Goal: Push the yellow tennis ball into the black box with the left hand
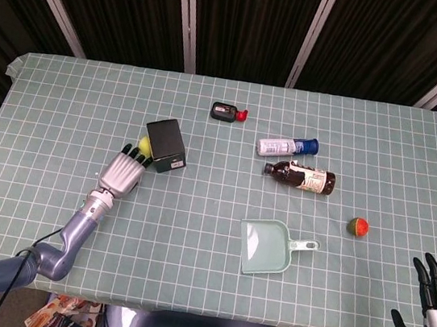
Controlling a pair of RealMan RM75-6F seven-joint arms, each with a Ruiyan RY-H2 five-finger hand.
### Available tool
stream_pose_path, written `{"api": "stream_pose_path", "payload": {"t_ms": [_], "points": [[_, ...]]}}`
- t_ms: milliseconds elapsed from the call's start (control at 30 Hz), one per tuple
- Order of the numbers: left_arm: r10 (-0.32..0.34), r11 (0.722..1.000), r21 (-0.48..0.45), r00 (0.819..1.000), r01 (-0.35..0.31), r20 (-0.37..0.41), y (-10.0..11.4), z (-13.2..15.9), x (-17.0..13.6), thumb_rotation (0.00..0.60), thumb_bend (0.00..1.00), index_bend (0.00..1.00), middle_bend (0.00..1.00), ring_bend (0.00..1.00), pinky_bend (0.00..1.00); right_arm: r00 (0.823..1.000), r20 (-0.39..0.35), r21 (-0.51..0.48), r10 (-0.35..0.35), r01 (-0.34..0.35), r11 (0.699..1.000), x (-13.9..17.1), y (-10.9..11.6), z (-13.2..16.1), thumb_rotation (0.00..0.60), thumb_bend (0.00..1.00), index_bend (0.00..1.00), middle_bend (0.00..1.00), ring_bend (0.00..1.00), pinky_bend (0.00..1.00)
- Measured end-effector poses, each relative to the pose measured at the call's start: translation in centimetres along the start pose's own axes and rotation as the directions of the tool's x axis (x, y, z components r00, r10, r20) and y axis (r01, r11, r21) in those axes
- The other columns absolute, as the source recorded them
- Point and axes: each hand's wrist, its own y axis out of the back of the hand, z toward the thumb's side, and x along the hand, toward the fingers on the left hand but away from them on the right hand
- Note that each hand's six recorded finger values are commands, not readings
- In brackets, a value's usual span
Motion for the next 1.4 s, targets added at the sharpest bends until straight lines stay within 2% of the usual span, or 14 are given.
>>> {"api": "stream_pose_path", "payload": {"t_ms": [233, 433, 600, 867, 1033, 1400], "points": [[-0.008, 1.000, 0.019, 1.000, 0.008, -0.016, 0.3, -0.5, 0.6, 0.600, 0.29, 0.19, 0.33, 0.18, 0.19, 1.000, -0.002, 0.001, 0.002, -0.002, 1.000, 0.0, -0.1, 0.1, 0.600, 0.26, 0.00, 0.00, 0.00, 0.00], [-0.012, 1.000, 0.006, 1.000, 0.012, -0.006, 0.9, -0.2, 1.3, 0.600, 0.26, 0.17, 0.30, 0.14, 0.09, 1.000, -0.006, 0.004, 0.004, -0.004, 1.000, -0.1, -0.2, 0.2, 0.600, 0.26, 0.00, 0.00, 0.00, 0.00], [0.000, 0.999, -0.038, 1.000, 0.001, 0.024, 1.4, 0.6, 1.9, 0.600, 0.24, 0.16, 0.23, 0.08, 0.07, 1.000, -0.006, 0.002, 0.001, -0.001, 1.000, -0.1, -0.1, 0.2, 0.600, 0.26, 0.00, 0.00, 0.00, 0.00], [0.031, 0.997, -0.078, 0.994, -0.023, 0.102, 2.0, 2.7, 2.2, 0.591, 0.20, 0.15, 0.19, 0.02, 0.00, 1.000, -0.009, -0.002, 0.002, -0.002, 1.000, 0.1, 0.0, 0.2, 0.600, 0.26, 0.00, 0.00, 0.00, 0.00], [0.052, 0.995, -0.096, 0.988, -0.039, 0.144, 2.2, 3.5, 2.1, 0.579, 0.18, 0.15, 0.18, 0.02, 0.00, 1.000, -0.007, -0.007, 0.000, 0.000, 1.000, 0.1, 0.1, 0.1, 0.600, 0.26, 0.00, 0.00, 0.00, 0.00], [0.083, 0.992, -0.112, 0.980, -0.063, 0.182, 2.5, 3.5, 1.4, 0.542, 0.16, 0.15, 0.19, 0.02, 0.00, 1.000, -0.005, 0.000, 0.007, -0.007, 1.000, 0.0, -0.1, 0.2, 0.600, 0.26, 0.00, 0.00, 0.00, 0.00]]}}
